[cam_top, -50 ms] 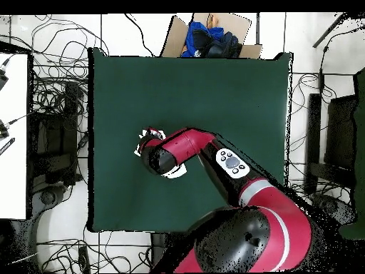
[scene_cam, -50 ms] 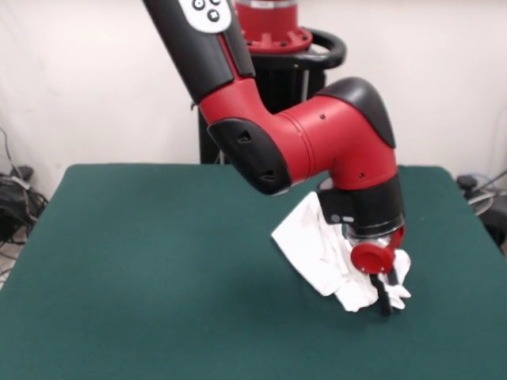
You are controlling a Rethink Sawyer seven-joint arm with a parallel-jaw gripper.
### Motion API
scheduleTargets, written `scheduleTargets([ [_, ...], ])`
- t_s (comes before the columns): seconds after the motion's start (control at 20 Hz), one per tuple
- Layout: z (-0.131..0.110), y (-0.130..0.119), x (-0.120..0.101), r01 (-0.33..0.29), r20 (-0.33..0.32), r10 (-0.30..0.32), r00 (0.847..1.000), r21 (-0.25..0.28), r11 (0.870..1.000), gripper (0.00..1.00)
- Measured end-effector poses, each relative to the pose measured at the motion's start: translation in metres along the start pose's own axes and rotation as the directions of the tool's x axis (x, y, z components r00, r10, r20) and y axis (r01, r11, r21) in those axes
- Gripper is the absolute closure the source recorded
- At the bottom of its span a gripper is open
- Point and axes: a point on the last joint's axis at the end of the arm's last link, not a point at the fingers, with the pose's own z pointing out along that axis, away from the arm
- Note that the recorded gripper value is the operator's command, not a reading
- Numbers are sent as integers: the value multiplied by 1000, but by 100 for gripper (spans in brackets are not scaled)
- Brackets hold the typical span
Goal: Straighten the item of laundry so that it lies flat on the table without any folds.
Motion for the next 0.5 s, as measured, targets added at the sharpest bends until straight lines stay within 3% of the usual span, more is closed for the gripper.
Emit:
scheduleTargets([
  [0.5,-7,-15,2,-29,30,29,999,17,999,0],
])
